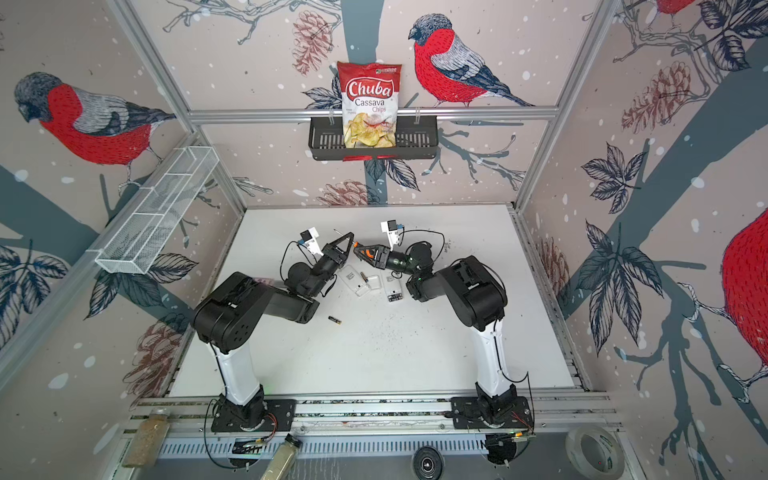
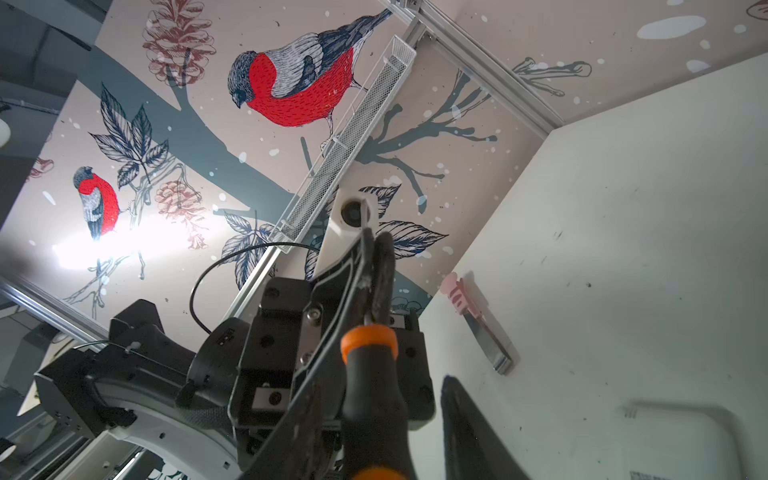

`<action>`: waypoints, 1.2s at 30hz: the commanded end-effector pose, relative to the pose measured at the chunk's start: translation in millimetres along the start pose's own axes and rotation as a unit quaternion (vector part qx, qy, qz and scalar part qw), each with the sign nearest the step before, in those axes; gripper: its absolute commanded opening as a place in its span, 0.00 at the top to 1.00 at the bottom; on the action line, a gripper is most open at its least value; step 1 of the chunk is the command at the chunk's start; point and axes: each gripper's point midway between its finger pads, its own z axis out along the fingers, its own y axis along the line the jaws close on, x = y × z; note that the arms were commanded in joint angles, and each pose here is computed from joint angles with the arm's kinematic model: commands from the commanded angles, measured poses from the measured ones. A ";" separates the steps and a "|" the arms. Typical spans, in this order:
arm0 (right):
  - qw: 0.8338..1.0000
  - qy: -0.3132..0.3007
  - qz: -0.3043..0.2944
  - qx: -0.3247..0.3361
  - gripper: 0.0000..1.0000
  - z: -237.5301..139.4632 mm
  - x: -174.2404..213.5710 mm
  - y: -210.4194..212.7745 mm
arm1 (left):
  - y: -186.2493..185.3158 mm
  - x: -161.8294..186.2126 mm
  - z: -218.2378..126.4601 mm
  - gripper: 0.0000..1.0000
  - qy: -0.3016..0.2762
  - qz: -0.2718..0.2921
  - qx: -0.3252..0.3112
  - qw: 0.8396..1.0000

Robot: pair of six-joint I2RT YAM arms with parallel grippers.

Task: Unload the batteries from the remote control

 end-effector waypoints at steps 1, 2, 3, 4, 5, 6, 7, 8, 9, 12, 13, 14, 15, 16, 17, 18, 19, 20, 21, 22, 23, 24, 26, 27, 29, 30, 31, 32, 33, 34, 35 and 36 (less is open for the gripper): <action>0.999 -0.020 -0.016 -0.025 0.52 -0.3 -10.6 12.4 | -48.2 -18.3 -8.6 1.00 -0.044 0.029 0.093 0.994; 0.999 -0.020 -0.016 -0.026 0.52 0.0 -11.4 13.1 | -47.6 -18.5 -9.0 1.00 -0.045 0.028 0.092 0.994; 0.999 -0.020 -0.015 -0.027 0.53 0.7 -11.0 12.8 | -47.5 -18.7 -9.2 1.00 -0.045 0.028 0.092 0.994; 0.999 -0.021 -0.014 -0.028 0.54 1.0 -11.2 12.6 | -47.4 -18.7 -9.3 1.00 -0.046 0.029 0.092 0.994; 0.999 -0.021 -0.013 -0.031 0.56 1.2 -11.5 12.8 | -47.4 -18.7 -9.0 1.00 -0.046 0.028 0.092 0.994; 0.999 -0.022 -0.011 -0.033 0.58 1.4 -11.8 13.4 | -47.4 -18.9 -9.0 1.00 -0.046 0.028 0.091 0.994; 0.999 -0.022 -0.009 -0.035 0.59 1.5 -11.6 13.1 | -47.7 -18.9 -9.0 1.00 -0.047 0.028 0.092 0.994; 0.999 -0.021 -0.007 -0.037 0.61 1.9 -11.3 12.9 | -47.5 -19.5 -9.0 1.00 -0.048 0.028 0.091 0.994; 0.999 -0.019 -0.005 -0.038 0.62 2.2 -11.0 12.5 | -47.4 -19.4 -8.8 1.00 -0.049 0.028 0.091 0.994; 0.999 -0.015 -0.004 -0.042 0.59 4.7 -8.7 12.9 | -46.3 -19.5 -7.8 1.00 -0.049 0.025 0.091 0.994; 0.999 -0.014 -0.003 -0.042 0.58 5.2 -7.6 12.4 | -46.5 -19.8 -7.1 1.00 -0.050 0.025 0.091 0.994; 0.999 -0.015 -0.002 -0.041 0.57 5.5 -7.6 11.6 | -45.9 -19.8 -6.7 1.00 -0.050 0.025 0.091 0.994; 0.999 -0.017 -0.001 -0.040 0.58 5.5 -7.9 10.8 | -46.3 -19.1 -6.4 1.00 -0.049 0.026 0.092 0.994; 0.999 -0.018 0.000 -0.041 0.58 5.8 -8.5 10.5 | -46.3 -18.7 -6.2 1.00 -0.049 0.027 0.091 0.994; 0.999 -0.018 0.001 -0.041 0.58 5.9 -9.2 9.9 | -46.1 -18.8 -6.5 1.00 -0.050 0.028 0.091 0.994; 0.999 -0.017 0.004 -0.043 0.59 6.5 -9.3 9.6 | -45.5 -18.4 -6.4 1.00 -0.050 0.027 0.090 0.994; 0.999 -0.016 0.005 -0.044 0.59 6.8 -9.2 9.1 | -45.6 -18.6 -6.4 1.00 -0.051 0.027 0.090 0.994; 0.999 -0.016 0.006 -0.045 0.60 6.5 -9.6 8.7 | -45.5 -18.7 -6.0 1.00 -0.051 0.028 0.090 0.994; 0.999 -0.016 0.007 -0.045 0.60 6.6 -9.5 8.1 | -46.1 -18.8 -5.6 1.00 -0.051 0.028 0.091 0.994; 0.999 -0.016 0.008 -0.045 0.61 6.6 -9.2 7.3 | -45.9 -18.3 -5.2 1.00 -0.050 0.029 0.091 0.994; 0.999 -0.016 0.010 -0.044 0.63 6.6 -8.5 6.0 | -46.0 -17.9 -5.1 1.00 -0.049 0.030 0.092 0.994; 0.999 -0.016 0.010 -0.044 0.64 6.8 -8.8 6.1 | -45.5 -17.7 -5.1 1.00 -0.049 0.029 0.091 0.994; 0.999 -0.016 0.011 -0.042 0.68 7.1 -8.9 5.2 | -45.2 -16.9 -4.7 1.00 -0.048 0.028 0.091 0.994; 0.999 -0.016 0.012 -0.041 0.70 7.3 -9.1 4.7 | -45.1 -16.4 -4.6 1.00 -0.048 0.028 0.091 0.994; 0.999 -0.015 0.012 -0.041 0.74 7.8 -9.5 4.5 | -44.9 -16.1 -4.6 1.00 -0.047 0.028 0.091 0.994; 0.999 -0.016 0.014 -0.040 0.76 8.1 -9.8 3.7 | -45.3 -16.0 -4.6 1.00 -0.046 0.028 0.091 0.994; 0.999 -0.016 0.014 -0.039 0.77 7.7 -10.3 3.0 | -45.3 -15.7 -4.9 1.00 -0.046 0.029 0.091 0.994; 0.999 -0.017 0.015 -0.038 0.78 6.9 -11.3 3.0 | -45.4 -15.5 -5.5 1.00 -0.045 0.030 0.091 0.994; 0.999 -0.017 0.016 -0.036 0.79 6.2 -11.7 1.8 | -45.2 -15.1 -6.1 1.00 -0.045 0.032 0.090 0.994; 0.999 -0.019 0.016 -0.035 0.79 4.8 -12.7 0.9 | -45.1 -14.9 -6.6 1.00 -0.044 0.032 0.090 0.994; 0.999 -0.020 0.017 -0.033 0.80 3.2 -14.3 0.1 | -44.9 -14.8 -7.3 1.00 -0.044 0.033 0.089 0.994; 0.999 -0.021 0.018 -0.031 0.81 1.1 -15.8 -0.9 | -45.1 -13.7 -7.6 0.97 -0.041 0.035 0.089 0.995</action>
